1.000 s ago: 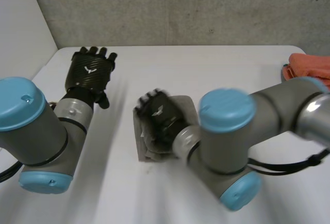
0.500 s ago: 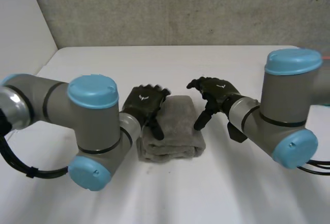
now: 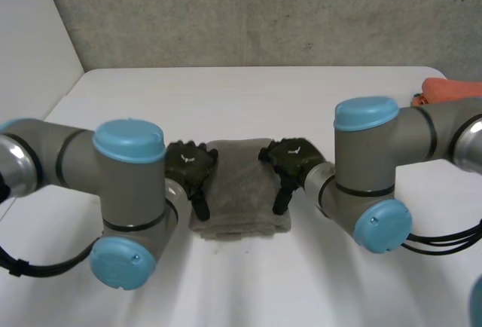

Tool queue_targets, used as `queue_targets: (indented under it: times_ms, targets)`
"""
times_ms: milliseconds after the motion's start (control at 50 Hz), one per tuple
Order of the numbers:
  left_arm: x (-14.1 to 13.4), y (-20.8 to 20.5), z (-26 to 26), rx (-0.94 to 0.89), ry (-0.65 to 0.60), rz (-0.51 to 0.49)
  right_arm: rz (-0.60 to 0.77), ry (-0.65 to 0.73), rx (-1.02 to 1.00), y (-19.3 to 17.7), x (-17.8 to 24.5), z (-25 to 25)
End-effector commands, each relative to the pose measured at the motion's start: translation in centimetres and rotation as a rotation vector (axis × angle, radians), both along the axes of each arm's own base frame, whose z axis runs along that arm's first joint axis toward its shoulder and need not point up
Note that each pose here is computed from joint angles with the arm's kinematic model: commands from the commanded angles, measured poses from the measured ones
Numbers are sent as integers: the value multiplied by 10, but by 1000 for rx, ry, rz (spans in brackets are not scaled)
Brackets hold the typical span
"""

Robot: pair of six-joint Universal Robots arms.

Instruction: Fold the laundry.

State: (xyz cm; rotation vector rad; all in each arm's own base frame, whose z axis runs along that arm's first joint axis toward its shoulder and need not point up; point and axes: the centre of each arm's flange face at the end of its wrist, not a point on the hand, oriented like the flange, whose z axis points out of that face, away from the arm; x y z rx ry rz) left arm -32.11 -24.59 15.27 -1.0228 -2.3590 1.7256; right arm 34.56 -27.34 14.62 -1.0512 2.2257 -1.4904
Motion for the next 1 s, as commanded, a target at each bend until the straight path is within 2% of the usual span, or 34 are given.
queue_targets:
  times_ms: [20, 160, 280, 340, 440, 620, 1000]
  targets:
    - [-4, 3, 53, -121, 74, -78, -20, -61, -105, 9, -9, 45]
    - [-7, 15, 122, -234, 218, -276, -55, -122, -242, 29, -20, 65]
    - [-1, 18, 143, -167, 265, -371, 10, -100, -240, 68, -17, 41]
    - [2, 18, 147, -106, 293, -389, 66, -82, -246, 86, -9, 25]
    - [5, 14, 147, -69, 321, -393, 120, -27, -251, 94, 2, -9]
    - [4, 14, 143, -56, 321, -390, 152, 44, -280, 84, 12, -34]
    - [5, 14, 140, -44, 320, -388, 158, 50, -359, 61, 32, -44]
